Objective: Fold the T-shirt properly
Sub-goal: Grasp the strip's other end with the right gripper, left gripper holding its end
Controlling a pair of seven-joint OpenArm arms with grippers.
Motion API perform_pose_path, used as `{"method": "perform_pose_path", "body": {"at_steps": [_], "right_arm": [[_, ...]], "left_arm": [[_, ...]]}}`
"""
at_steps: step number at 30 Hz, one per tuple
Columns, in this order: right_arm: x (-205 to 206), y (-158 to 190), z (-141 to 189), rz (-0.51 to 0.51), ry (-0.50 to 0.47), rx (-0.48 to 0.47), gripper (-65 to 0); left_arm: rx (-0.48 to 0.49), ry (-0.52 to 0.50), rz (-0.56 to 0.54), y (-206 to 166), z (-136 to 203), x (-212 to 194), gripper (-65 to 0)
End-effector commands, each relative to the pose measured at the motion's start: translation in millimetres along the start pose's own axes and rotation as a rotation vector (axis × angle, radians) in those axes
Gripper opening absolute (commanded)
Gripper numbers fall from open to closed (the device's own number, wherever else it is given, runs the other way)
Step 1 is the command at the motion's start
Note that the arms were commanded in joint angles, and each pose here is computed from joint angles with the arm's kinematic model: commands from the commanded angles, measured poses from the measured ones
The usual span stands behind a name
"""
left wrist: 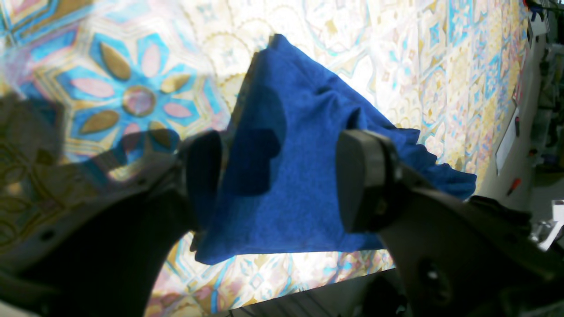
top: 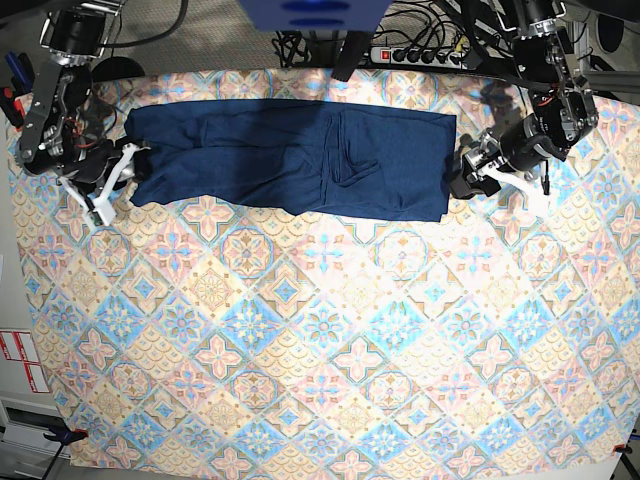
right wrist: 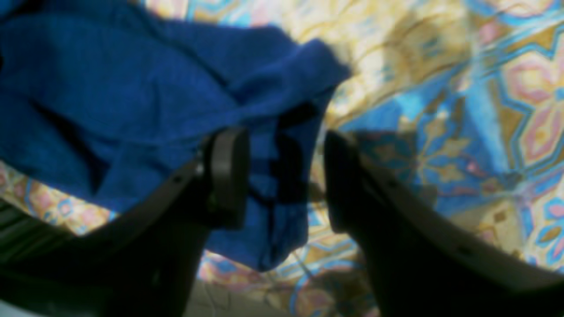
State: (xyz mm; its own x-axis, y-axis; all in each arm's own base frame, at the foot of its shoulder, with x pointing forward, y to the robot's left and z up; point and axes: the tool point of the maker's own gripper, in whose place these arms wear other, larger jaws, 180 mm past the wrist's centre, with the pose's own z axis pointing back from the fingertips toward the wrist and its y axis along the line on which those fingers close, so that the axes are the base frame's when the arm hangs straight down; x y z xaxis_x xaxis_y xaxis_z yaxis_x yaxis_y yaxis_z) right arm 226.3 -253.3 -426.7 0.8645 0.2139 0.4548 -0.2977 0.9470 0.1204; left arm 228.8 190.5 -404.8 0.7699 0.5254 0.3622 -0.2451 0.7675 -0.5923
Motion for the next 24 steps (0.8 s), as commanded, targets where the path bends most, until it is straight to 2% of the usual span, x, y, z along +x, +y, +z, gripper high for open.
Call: {"method": "perform_pose_path", "body": {"at_steps": [1,6,12,17,21,24], "right_arm": [[17,2,6,0.013,-0.059,0.005,-38.7],[40,20,14,0.057,-0.134,0.008,-40.5],[62,39,23,0.101,-0.207,0.012,-55.6],[40,66,-11,0.099,-0.108,0.122,-54.9],[47,72,-29,0.074,-0.121,0.169,-55.1],[36,71,-41,0.024,-0.110,0.192,-55.1]], "left_arm": [[-0.020,-0.027,-0.015,-6,3,9,-25.8],[-0.020,-0.026,-0.014,-6,3,9,-25.8],[-0.020,-0.026,-0.014,-6,3,9,-25.8],[-0.025,-0.031,-0.020,-9,2,13,-25.8],[-0.032,-0.032,-0.018,-11,2,14,-25.8],[-0.032,-0.032,-0.018,-10,2,14,-25.8]]}}
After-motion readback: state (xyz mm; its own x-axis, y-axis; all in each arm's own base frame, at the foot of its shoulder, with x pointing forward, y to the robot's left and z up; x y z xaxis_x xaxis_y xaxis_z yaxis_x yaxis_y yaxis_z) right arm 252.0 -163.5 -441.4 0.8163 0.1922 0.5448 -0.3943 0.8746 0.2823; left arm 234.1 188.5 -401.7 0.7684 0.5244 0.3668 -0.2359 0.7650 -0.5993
